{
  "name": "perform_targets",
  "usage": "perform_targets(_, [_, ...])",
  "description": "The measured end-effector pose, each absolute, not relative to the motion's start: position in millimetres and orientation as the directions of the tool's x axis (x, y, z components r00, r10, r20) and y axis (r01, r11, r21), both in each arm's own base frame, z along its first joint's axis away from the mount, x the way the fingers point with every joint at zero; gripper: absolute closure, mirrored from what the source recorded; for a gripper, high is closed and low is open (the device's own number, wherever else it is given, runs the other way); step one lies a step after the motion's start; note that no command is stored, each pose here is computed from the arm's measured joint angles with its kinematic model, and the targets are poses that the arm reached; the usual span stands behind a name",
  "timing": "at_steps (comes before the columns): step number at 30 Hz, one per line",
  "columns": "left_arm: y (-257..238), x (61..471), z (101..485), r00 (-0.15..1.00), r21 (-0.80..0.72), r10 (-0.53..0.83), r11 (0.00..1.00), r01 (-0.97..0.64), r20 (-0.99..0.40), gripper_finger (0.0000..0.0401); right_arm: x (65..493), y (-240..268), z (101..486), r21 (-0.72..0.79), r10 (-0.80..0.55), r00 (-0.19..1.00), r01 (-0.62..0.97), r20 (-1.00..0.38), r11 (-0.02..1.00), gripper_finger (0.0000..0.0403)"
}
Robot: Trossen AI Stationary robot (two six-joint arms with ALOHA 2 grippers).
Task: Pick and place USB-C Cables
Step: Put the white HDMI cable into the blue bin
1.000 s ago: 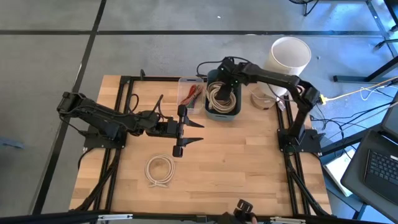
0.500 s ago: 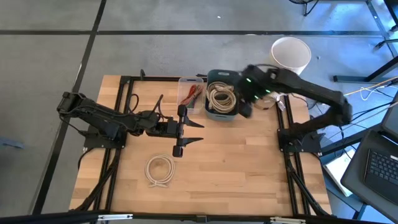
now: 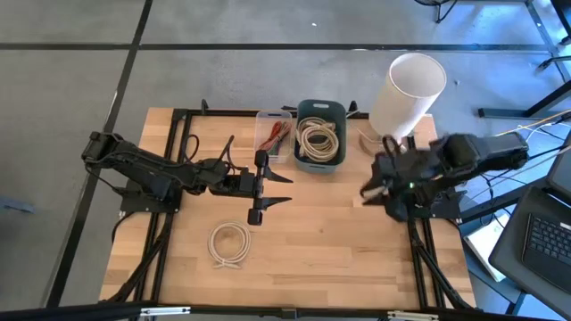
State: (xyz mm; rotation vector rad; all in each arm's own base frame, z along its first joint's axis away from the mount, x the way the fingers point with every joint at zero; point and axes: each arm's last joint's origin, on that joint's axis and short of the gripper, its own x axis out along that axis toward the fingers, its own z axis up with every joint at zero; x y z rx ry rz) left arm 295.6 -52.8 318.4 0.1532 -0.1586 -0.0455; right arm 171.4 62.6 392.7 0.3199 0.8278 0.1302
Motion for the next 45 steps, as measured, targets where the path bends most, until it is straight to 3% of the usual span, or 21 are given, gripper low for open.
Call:
perform_targets(5, [-53,296,319,0.986,0.143,-0.057,0.989,0.035,0.154,0.0210,180,105,349,0.385,0.350,0.666,-0.102,-0.659,0.917,0.0205])
perform_targets(12, [-53,296,319,0.986,-0.023,-0.057,0.998,0.061,0.154,0.0210,192,148,283,0.415,0.444,0.747,-0.245,-0.495,0.876,0.0213])
perform_targets(16, [-53,296,319,0.986,-0.111,-0.056,0.991,0.073,0.154,0.0210,199,151,265,0.312,0.377,0.847,-0.269,-0.374,0.911,0.0226])
perform_targets(22, [-53,296,314,0.992,-0.195,-0.052,0.978,0.074,0.113,0.0210,207,145,275,0.015,0.202,0.965,-0.203,-0.165,0.979,0.0236])
perform_targets(27, [-55,296,300,0.982,-0.262,-0.185,0.950,0.170,-0.035,0.0210,211,142,286,-0.149,0.176,0.982,-0.184,-0.064,0.972,0.0236])
perform_targets(30, [-56,294,285,0.933,-0.398,-0.308,0.892,0.216,-0.184,0.0210,213,139,286,-0.175,0.162,0.984,-0.172,-0.067,0.970,0.0236])
perform_targets(35, [-60,283,262,0.793,-0.613,-0.437,0.784,0.104,-0.424,0.0210,214,136,284,-0.178,0.152,0.985,-0.164,-0.082,0.970,0.0237])
perform_targets(41, [-68,255,227,0.531,-0.484,-0.356,0.866,-0.122,-0.769,0.0210,214,136,284,-0.178,0.151,0.985,-0.163,-0.082,0.970,0.0237])
perform_targets(45, [-71,241,218,0.419,-0.380,-0.258,0.893,-0.241,-0.870,0.0210,214,136,283,-0.179,0.150,0.984,-0.165,-0.092,0.970,0.0237])
